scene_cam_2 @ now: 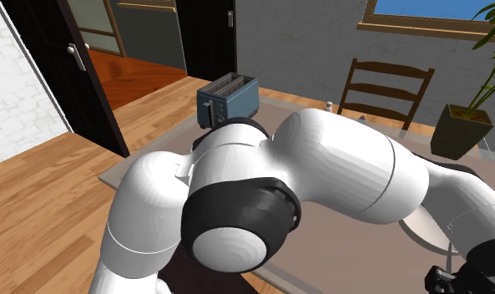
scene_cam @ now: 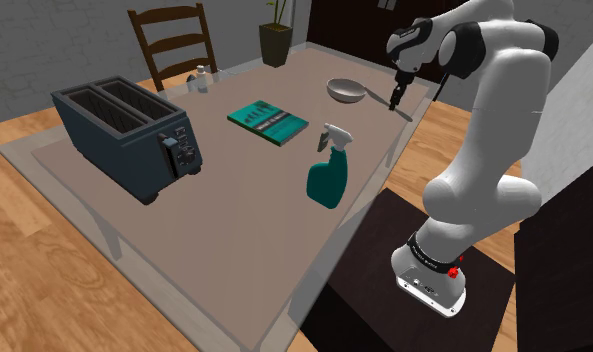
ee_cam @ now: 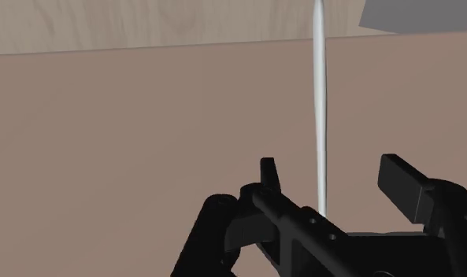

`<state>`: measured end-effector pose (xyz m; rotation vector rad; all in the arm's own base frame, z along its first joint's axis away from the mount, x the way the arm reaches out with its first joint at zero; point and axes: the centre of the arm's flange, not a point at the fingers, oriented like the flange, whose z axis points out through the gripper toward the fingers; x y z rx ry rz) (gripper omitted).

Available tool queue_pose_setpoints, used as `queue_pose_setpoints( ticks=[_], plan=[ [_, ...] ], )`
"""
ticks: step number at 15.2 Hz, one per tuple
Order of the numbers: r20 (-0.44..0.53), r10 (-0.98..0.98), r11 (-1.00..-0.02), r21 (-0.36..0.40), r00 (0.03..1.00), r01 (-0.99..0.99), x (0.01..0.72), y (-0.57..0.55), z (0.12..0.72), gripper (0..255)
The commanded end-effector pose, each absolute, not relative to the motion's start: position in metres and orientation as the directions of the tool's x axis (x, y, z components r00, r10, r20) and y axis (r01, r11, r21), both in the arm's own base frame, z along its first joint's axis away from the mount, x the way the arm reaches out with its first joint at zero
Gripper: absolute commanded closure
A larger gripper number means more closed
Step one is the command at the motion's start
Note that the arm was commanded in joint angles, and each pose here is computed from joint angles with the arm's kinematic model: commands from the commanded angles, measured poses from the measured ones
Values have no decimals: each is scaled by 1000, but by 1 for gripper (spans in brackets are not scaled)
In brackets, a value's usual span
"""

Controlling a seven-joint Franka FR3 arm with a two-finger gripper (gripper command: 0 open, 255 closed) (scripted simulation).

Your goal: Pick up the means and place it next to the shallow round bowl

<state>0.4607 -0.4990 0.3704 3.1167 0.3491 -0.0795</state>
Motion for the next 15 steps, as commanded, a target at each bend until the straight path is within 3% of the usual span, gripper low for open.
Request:
queue_pose_setpoints(
  ticks=[1, 4, 8, 15],
  plan=[
    [-52, 221, -975, -3, 974, 221, 461, -499, 370, 0],
    [-52, 221, -975, -3, 974, 221, 460, -499, 369, 0],
    [-52, 221, -975, -3, 974, 221, 463, -498, 419, 0],
    [-52, 221, -975, -3, 974, 221, 463, -498, 419, 0]
  ],
)
